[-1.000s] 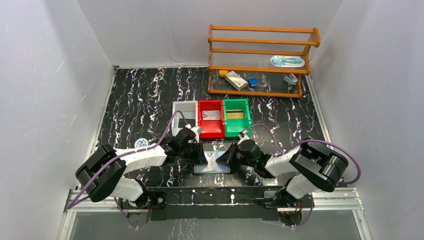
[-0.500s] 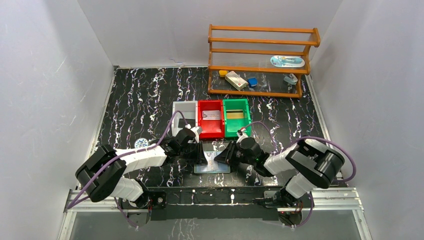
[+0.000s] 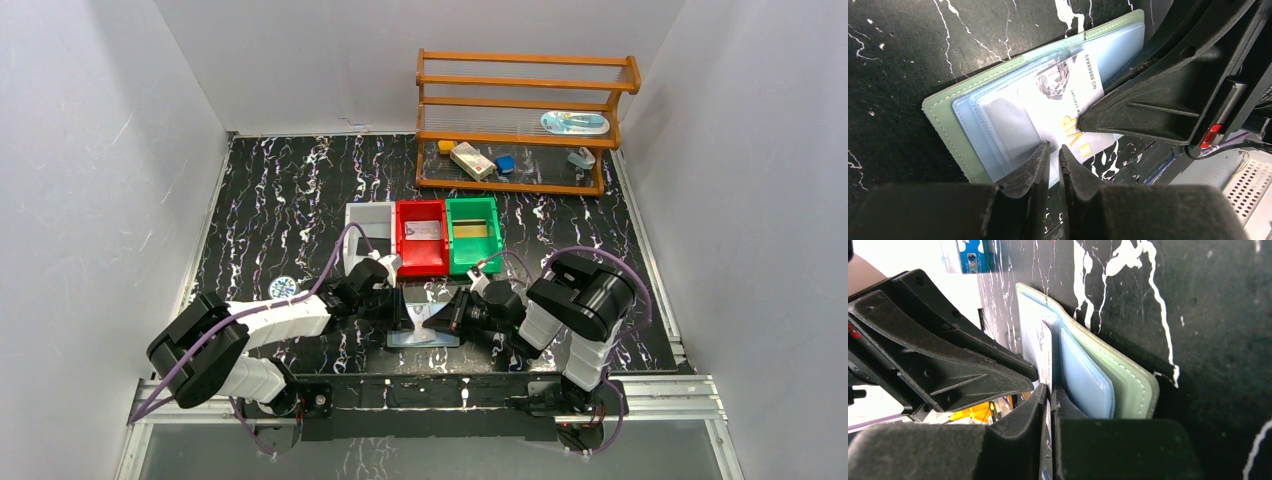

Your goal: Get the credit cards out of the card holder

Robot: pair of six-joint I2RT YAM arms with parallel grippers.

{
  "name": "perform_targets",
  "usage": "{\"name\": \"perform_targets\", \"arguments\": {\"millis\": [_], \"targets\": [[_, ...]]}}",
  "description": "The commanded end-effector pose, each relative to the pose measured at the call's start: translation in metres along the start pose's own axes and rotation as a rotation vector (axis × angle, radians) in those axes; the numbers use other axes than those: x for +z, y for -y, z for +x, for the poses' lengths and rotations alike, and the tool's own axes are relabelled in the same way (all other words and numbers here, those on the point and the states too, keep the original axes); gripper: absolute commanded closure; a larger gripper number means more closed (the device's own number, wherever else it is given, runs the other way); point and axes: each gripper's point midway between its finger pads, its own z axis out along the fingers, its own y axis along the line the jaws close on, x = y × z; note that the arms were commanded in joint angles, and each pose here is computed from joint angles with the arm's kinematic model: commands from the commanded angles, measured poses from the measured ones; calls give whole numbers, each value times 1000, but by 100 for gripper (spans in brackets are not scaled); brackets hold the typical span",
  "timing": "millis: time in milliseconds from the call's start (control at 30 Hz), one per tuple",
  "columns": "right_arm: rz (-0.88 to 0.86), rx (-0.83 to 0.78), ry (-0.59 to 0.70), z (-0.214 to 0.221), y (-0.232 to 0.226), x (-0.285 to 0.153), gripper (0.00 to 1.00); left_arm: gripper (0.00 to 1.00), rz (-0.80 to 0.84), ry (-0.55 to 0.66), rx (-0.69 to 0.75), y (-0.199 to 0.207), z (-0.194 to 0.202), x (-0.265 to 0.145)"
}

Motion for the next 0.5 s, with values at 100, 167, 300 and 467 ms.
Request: {"name": "perform_targets", "arguments": {"millis": [100,167,300,467], "targets": [[50,33,-28,11,9,-9,93,87,-138,-91,-6,-37,33,-7],[82,39,-19,10,16,-13,93,87,-140,-89,-5,-37,33,-7],[98,54,-2,7,21,-20,94,87,-141,-88,-5,-37,33,-8],[106,62,7,6,23,-26,95,86,-145,-85,-5,-38,32,-9]]}}
